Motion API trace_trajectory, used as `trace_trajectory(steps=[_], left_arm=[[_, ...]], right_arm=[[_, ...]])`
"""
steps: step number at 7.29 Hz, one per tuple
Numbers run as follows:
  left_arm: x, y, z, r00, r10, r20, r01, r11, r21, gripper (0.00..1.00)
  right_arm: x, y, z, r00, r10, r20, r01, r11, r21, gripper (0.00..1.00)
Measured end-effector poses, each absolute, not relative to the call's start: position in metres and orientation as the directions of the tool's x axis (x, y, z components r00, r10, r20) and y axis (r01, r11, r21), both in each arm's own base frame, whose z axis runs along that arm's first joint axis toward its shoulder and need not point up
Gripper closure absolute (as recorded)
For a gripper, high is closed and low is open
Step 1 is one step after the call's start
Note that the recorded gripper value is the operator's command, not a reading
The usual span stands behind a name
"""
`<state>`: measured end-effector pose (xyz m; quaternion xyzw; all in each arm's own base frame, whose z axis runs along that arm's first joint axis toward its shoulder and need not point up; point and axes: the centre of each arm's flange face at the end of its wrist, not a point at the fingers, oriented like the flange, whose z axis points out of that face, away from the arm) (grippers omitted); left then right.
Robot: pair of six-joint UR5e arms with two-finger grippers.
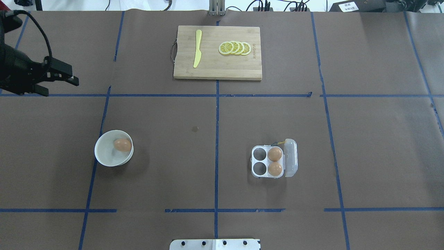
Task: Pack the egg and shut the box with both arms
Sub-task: 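Move the left gripper over the white bowl and lower toward the egg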
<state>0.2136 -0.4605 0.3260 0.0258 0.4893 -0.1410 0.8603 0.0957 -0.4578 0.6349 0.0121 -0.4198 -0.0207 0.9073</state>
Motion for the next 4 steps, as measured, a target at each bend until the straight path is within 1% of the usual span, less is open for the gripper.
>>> trace_trajectory(steps=[2,4], left_arm=[[0.278,-0.429,0.341,0.512,-0.347,-0.786,0.346,0.920,-0.181,0.00],[0.312,-0.423,0.357,0.537,-0.389,-0.749,0.368,0.907,-0.207,0.00]], right_arm=[[0.096,-0.458,0.634,0.647,-0.049,0.761,0.027,0.999,0.042,0.00],[0.096,-0.458,0.633,0.647,-0.050,0.761,0.027,0.999,0.043,0.00]])
